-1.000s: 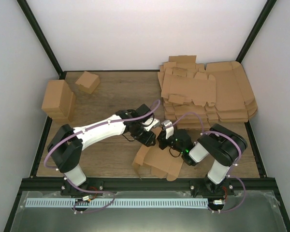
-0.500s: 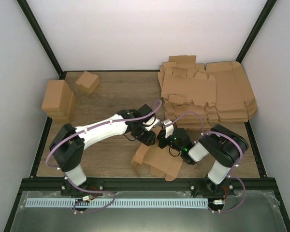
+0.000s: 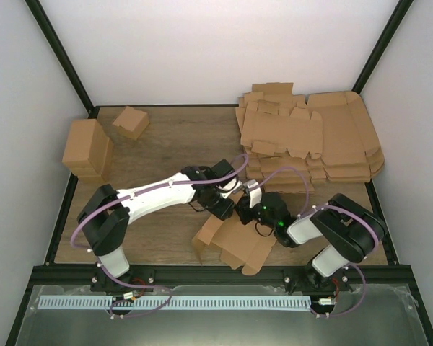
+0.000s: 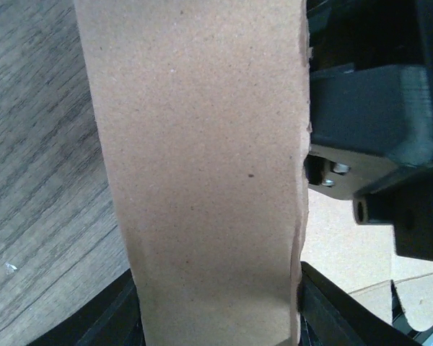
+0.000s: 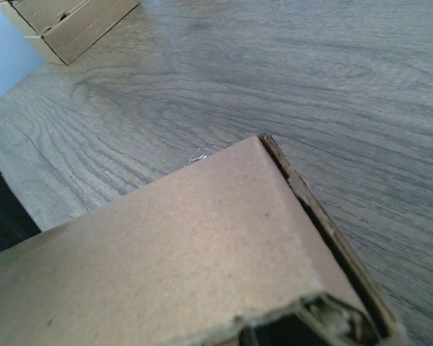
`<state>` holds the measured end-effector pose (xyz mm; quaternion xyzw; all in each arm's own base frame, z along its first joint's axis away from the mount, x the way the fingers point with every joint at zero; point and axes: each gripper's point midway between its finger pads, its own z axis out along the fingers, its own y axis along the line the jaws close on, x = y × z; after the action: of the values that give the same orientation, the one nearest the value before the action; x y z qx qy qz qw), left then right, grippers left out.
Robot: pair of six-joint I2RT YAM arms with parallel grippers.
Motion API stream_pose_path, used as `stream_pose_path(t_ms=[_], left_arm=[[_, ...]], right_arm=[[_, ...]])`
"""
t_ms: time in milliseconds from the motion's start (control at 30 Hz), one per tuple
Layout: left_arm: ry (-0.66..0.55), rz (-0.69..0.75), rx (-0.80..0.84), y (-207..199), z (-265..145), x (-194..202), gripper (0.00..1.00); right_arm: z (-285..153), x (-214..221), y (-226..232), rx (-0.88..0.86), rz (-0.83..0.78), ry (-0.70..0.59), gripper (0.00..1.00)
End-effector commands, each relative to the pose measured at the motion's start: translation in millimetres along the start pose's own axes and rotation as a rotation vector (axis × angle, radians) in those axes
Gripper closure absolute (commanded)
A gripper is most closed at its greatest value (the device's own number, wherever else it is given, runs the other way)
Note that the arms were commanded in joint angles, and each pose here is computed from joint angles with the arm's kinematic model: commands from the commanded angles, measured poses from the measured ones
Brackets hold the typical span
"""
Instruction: Fold the paper box
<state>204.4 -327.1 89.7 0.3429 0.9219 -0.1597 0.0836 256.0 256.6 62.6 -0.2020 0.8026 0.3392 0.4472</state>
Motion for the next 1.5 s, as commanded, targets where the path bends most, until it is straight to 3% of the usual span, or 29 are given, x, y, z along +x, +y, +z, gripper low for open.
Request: stream_pose_path(t_ms=[0, 733, 1000, 1100, 1233, 1467], left_arm=[[0.068, 0.038, -0.034, 3.0, 11.2, 11.2, 0.49], [0.067, 0.091, -0.100, 9.6, 8.4, -7.2, 0.49], [0.077, 0.109, -0.107, 10.1, 10.4, -11.0, 0.49], [0.080, 0.115, -0.106, 9.8, 9.7, -11.2, 0.49], [0.088, 0.127, -0.102, 9.2, 8.6, -8.9, 0.49], [0.109, 0.147, -0.094, 8.6, 10.1, -4.7, 0.49]], right_arm=[[-3.6, -8.5, 4.5, -0.014, -0.016, -0.012, 0.85], [-34.7, 7.3, -5.3, 0.058, 0.027, 0.018, 0.79], [-51.5, -1.0, -33.7, 0.242, 0.071, -0.025, 0.62], [-52.2, -0.7, -50.6, 0.341, 0.118, -0.029, 0.60], [-45.7, -2.6, -52.7, 0.350, 0.059, -0.020, 0.48], [-35.8, -14.7, -52.7, 0.348, 0.005, -0.046, 0.46]])
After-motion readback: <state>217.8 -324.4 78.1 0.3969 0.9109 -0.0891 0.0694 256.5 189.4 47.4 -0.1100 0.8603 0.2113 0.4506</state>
